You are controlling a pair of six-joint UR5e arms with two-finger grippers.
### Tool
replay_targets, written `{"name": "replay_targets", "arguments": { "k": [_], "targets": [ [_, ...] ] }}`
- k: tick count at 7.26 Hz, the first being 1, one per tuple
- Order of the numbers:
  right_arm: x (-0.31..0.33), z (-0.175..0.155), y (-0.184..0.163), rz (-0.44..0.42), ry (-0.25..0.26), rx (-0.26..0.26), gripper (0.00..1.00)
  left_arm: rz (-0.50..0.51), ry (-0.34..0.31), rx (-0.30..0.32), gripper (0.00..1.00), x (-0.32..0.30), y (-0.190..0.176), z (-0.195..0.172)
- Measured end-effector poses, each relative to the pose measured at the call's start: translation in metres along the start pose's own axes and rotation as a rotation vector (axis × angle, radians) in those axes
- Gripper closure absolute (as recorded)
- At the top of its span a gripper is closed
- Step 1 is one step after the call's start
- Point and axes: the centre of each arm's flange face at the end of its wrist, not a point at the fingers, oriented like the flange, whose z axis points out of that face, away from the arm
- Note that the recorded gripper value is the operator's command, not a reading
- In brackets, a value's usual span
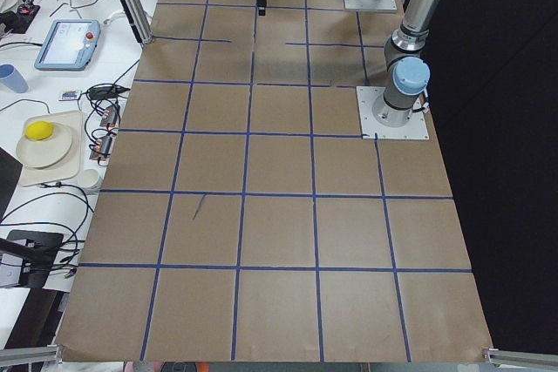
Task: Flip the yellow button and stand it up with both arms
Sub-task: 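Lower the yellow button upright onto the table with the right gripper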
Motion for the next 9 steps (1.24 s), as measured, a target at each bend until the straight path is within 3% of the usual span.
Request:
{"name": "replay_targets", "arguments": {
  "k": [2, 3, 5, 8, 9],
  "targets": [
    [0.004, 0.009, 0.001, 0.007, -0.012, -0.012, 0.85, -0.011, 0.013, 0.005, 0.0, -0.005, 0.0, -0.002],
    [0.005, 0.013, 0.002, 0.011, -0.018, -0.018, 0.71, -0.012, 0.014, 0.005, 0.0, -0.005, 0.0, -0.002],
    [0.007, 0.014, 0.002, 0.015, -0.016, -0.025, 0.14, -0.014, 0.019, 0.005, 0.0, -0.005, 0.0, -0.002],
    [0.008, 0.014, 0.002, 0.019, -0.007, -0.035, 0.01, -0.014, 0.02, 0.005, 0.0, -0.005, 0.0, -0.002],
    [0.008, 0.012, 0.002, 0.02, -0.001, -0.038, 0.01, -0.014, 0.02, 0.005, 0.0, -0.005, 0.0, -0.002]
  ]
}}
